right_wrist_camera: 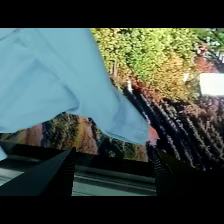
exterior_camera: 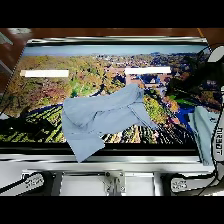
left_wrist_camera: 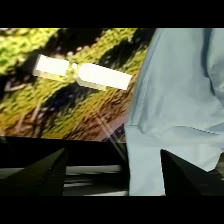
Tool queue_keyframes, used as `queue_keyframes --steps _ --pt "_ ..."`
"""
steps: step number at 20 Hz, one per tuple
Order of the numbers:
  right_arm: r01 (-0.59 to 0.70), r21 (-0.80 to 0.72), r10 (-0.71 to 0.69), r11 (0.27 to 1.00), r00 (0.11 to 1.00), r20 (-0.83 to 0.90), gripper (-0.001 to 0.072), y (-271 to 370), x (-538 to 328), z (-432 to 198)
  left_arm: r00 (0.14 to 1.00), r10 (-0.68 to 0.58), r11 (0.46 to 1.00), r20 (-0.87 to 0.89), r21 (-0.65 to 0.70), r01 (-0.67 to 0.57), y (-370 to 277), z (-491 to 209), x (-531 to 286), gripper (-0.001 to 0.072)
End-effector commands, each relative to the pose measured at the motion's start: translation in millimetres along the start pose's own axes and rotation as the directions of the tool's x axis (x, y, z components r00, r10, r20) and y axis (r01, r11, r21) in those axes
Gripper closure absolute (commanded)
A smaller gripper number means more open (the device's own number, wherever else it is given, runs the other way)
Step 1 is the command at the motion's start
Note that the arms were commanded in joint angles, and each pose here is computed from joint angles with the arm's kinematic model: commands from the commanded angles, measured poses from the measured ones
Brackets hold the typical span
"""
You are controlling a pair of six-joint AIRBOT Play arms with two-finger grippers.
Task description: Fold the shirts.
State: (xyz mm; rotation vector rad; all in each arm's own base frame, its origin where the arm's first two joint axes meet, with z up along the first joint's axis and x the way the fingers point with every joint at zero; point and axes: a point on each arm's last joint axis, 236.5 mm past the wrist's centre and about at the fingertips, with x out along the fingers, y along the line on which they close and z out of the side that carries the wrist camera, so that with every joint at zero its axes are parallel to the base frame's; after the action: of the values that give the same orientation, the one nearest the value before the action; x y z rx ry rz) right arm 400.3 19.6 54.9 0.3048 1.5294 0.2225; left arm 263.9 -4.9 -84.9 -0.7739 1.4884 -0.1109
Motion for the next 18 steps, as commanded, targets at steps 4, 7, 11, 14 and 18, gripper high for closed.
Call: queue_keyframes --steps 4,7,11,14,18 --pt "-0.134 -0.006 0.134 0.991 0.991 0.006 0.0129 28.4 9.2 1.9 0.996 -0.09 0.996 0.013 -0.015 0.09 -20.1 -7.4 47.8 0.0044" --pt "-0.134 -0.006 0.134 0.991 0.991 0.011 0.0129 28.4 9.1 2.8 0.994 -0.107 0.994 0.024 -0.011 0.107 -35.8 -2.8 64.5 0.0045" --pt "-0.097 -0.002 0.096 0.995 0.995 -0.013 0.0126 19.4 10.0 -3.0 0.992 -0.124 0.992 -0.013 0.005 0.124 -51.3 -12.0 77.8 0.0652" --pt "0.065 -0.021 -0.067 0.998 0.99 -0.124 0.0112 -20.2 11.0 -29.1 0.988 -0.145 0.988 -0.057 0.038 0.147 -56.4 -22.8 74.8 0.067" --pt "0.116 -0.085 -0.137 0.99 0.94 -0.312 0.0112 -46.9 30.1 -73.9 0.983 -0.166 0.981 -0.074 0.086 0.172 -64.8 -29.9 65.9 0.0669"
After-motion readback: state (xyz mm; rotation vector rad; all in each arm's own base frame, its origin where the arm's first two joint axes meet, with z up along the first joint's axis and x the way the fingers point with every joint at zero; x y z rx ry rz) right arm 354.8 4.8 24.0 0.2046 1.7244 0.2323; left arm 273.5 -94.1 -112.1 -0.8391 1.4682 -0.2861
